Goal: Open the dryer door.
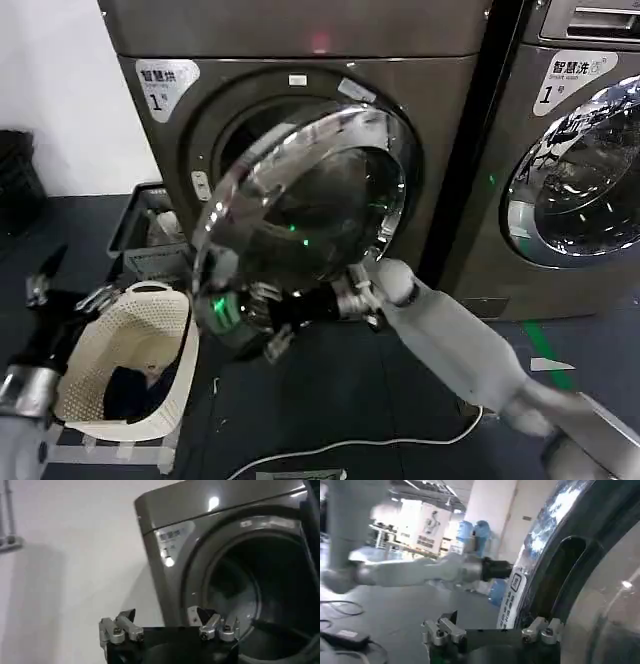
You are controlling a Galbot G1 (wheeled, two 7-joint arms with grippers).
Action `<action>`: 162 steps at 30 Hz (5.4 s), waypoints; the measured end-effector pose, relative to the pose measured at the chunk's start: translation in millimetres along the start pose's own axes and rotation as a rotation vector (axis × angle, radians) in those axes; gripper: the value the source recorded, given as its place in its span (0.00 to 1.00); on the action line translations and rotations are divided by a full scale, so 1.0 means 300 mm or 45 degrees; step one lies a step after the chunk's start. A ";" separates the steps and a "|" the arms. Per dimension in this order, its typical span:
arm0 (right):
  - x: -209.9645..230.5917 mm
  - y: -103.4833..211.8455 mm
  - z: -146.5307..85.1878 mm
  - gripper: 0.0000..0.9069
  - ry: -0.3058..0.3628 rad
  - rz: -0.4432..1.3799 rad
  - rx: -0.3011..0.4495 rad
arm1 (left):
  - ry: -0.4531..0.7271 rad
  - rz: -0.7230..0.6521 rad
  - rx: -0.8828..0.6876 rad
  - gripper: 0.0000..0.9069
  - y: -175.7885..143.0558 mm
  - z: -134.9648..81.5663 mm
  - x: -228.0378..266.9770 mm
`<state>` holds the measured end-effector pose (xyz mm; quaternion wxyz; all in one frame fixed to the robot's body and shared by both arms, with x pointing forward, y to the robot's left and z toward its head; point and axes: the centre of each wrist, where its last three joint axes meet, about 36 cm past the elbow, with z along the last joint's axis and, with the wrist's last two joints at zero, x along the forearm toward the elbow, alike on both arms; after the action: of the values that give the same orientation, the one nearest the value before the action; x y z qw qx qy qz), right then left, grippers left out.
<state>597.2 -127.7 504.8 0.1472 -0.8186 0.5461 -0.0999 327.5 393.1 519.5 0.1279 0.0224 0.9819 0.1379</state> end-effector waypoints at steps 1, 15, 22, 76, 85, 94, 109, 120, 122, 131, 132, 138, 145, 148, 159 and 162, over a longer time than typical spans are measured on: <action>0.014 0.011 -0.008 1.00 0.002 0.006 0.006 | -0.004 0.031 -0.004 1.00 -0.007 0.002 -0.019; 0.376 0.206 -0.108 1.00 0.090 0.295 0.049 | -0.042 0.420 0.021 1.00 -0.202 0.045 -0.202; 0.608 0.532 -0.189 1.00 0.151 0.687 0.135 | -0.090 0.550 0.041 1.00 -0.305 0.040 -0.249; 0.451 2.171 -0.873 1.00 1.705 3.792 0.933 | -0.422 1.466 0.205 1.00 -1.537 -0.196 -0.650; 0.511 2.285 -0.895 1.00 1.812 3.903 0.928 | -0.401 1.438 0.193 1.00 -1.467 -0.179 -0.628; 0.661 2.359 -0.910 1.00 1.867 3.966 0.889 | -0.368 1.344 0.162 1.00 -1.238 -0.140 -0.627; 0.852 2.345 -0.805 1.00 1.827 3.895 0.803 | -0.267 1.161 -0.281 1.00 -0.553 0.021 -0.534; 0.976 2.221 -0.672 1.00 1.669 3.849 0.678 | -0.343 1.316 -1.162 1.00 -0.083 0.049 -0.419; 0.987 2.210 -0.655 1.00 1.641 3.839 0.677 | -0.349 1.374 -1.321 1.00 0.004 0.037 -0.419; 0.973 2.179 -0.614 1.00 1.353 3.880 0.609 | -0.419 1.657 -2.103 1.00 0.290 -0.112 -0.477; 0.971 2.172 -0.612 1.00 1.325 3.884 0.608 | -0.382 1.658 -2.188 1.00 0.306 -0.130 -0.482; 0.963 2.162 -0.591 1.00 1.302 3.877 0.593 | -0.230 1.684 -2.613 1.00 0.346 -0.226 -0.500; 0.943 2.151 -0.563 1.00 1.275 3.874 0.581 | -0.194 1.714 -2.778 1.00 0.348 -0.271 -0.505; 0.935 2.148 -0.551 1.00 1.268 3.867 0.571 | -0.182 1.722 -2.800 1.00 0.354 -0.281 -0.508; 0.929 2.144 -0.547 1.00 1.268 3.846 0.581 | -0.077 1.729 -2.857 1.00 0.414 -0.212 -0.512; 0.925 2.140 -0.538 1.00 1.267 3.841 0.574 | -0.048 1.766 -2.848 1.00 0.417 -0.166 -0.504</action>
<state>96.1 -636.4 432.1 -0.0345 -0.5921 -0.7827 0.1889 461.8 488.1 637.4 -0.0060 0.4031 0.1209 0.9071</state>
